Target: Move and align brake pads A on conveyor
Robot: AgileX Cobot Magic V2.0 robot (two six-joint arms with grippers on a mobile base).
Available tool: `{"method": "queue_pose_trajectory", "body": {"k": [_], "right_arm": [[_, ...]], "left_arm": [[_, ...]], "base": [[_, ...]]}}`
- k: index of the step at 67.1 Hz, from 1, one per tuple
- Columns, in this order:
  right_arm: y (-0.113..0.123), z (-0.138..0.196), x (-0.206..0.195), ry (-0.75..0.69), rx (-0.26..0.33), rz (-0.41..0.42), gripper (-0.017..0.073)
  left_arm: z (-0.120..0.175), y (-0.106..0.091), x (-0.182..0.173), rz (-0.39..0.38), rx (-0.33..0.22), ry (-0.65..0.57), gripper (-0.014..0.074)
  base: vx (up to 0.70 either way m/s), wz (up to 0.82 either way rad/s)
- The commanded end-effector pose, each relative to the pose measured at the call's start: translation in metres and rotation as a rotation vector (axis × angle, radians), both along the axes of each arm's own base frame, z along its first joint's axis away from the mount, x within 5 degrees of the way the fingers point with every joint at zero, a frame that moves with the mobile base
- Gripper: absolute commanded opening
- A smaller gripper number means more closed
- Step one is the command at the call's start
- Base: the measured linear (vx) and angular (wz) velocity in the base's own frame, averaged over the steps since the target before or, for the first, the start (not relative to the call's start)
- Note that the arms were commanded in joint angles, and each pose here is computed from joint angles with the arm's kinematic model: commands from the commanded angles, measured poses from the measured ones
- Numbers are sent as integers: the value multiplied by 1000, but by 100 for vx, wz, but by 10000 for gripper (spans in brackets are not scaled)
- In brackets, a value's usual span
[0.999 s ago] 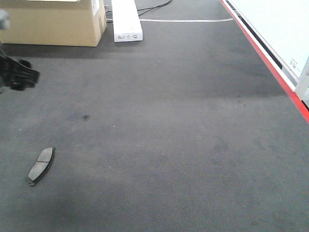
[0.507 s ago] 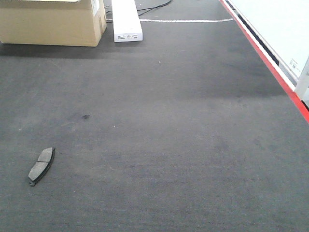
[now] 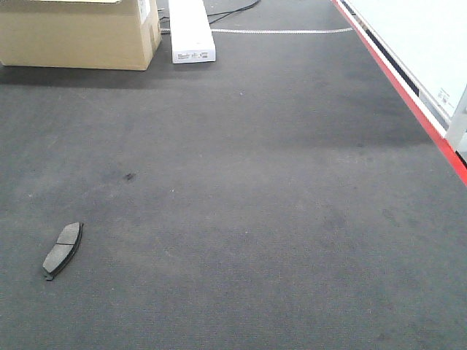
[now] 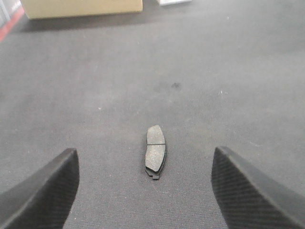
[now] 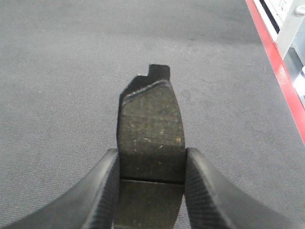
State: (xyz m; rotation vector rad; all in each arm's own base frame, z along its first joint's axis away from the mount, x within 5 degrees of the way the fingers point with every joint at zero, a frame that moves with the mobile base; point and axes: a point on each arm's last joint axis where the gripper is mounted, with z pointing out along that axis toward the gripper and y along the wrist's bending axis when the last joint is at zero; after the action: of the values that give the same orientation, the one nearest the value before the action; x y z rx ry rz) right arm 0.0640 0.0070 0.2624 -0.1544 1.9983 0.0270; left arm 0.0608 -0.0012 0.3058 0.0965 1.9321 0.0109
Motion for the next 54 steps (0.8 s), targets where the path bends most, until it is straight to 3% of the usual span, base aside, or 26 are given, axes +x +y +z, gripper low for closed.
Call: {"method": "queue_pose_trajectory", "body": {"k": [1, 10, 54], "right_arm": [[0, 18, 3, -120, -5, -3, -7], [0, 18, 3, -120, -5, -3, -7], [0, 18, 3, -120, -5, -3, -7]], "left_arm": [[13, 0, -2, -2, -17, -121, 538], [13, 1, -2, 2, 3, -132, 538], [13, 1, -2, 2, 2, -130, 538]], "base": [[0, 0], [0, 0], [0, 0]]}}
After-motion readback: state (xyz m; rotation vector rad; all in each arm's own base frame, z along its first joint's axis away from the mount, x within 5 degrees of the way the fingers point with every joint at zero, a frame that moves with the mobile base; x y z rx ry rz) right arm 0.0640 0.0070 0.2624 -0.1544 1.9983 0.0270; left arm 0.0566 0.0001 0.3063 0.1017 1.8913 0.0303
